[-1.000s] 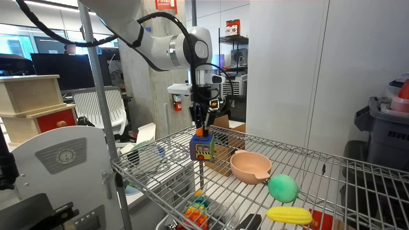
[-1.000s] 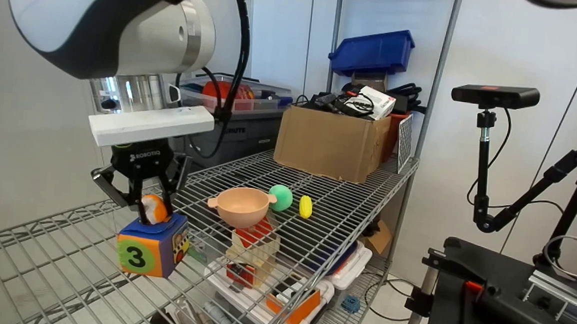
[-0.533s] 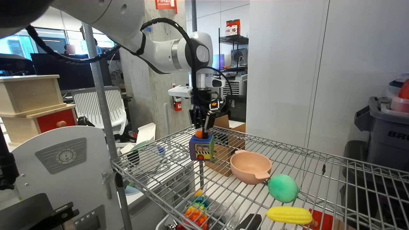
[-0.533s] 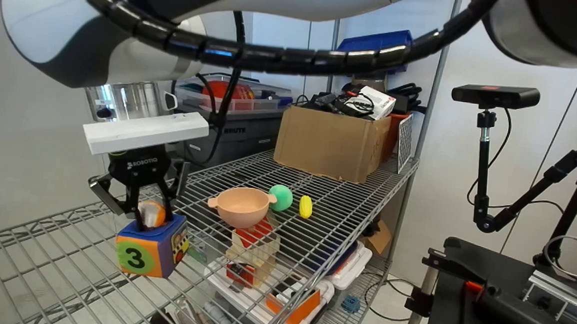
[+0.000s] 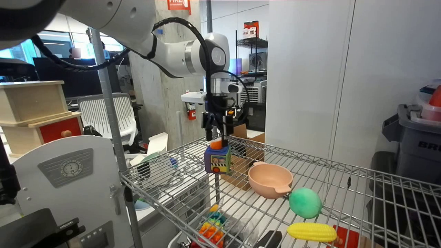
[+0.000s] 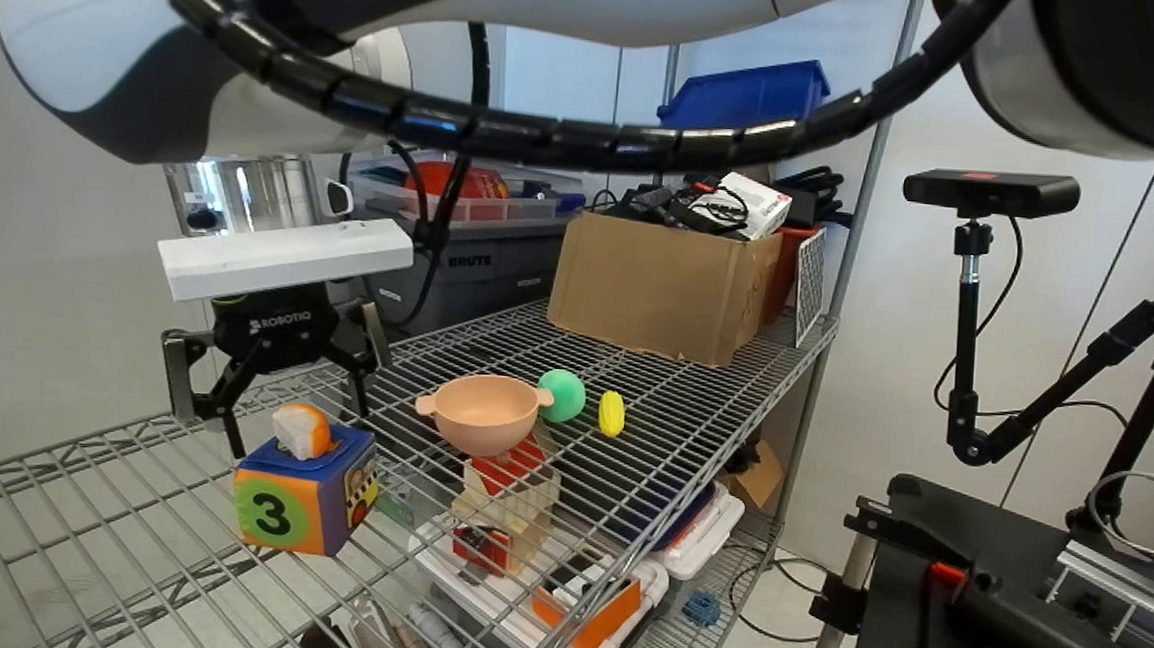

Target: Put the orange object on the toy box

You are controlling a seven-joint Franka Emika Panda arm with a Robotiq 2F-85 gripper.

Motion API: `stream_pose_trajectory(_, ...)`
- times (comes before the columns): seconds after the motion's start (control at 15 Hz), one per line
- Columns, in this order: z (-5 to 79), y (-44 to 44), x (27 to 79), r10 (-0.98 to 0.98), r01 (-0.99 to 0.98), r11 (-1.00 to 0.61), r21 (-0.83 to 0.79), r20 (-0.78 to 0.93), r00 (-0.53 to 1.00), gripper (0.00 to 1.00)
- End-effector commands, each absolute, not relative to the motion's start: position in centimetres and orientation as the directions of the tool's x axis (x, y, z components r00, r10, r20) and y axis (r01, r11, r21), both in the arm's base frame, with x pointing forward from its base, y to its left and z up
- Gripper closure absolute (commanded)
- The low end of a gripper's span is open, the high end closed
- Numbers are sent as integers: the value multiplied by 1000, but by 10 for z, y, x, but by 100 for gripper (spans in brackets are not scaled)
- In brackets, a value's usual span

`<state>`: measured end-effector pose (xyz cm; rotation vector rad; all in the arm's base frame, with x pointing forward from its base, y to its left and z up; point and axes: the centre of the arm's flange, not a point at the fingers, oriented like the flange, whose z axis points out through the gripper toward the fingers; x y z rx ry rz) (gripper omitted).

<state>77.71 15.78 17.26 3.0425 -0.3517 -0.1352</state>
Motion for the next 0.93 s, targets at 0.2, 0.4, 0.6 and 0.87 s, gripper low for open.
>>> stream_pose_trajectory(0.2,184,167,804,-235,-231,-971,67,-79,969,0)
stream_pose_trajectory(0.4,191,163,791,-229,-225,-972,63,-68,971,0)
stream_pose_trajectory(0.6,202,159,774,-222,-220,-974,54,-49,974,0)
stream_pose_trajectory(0.87,221,154,748,-211,-211,-977,35,-14,977,0)
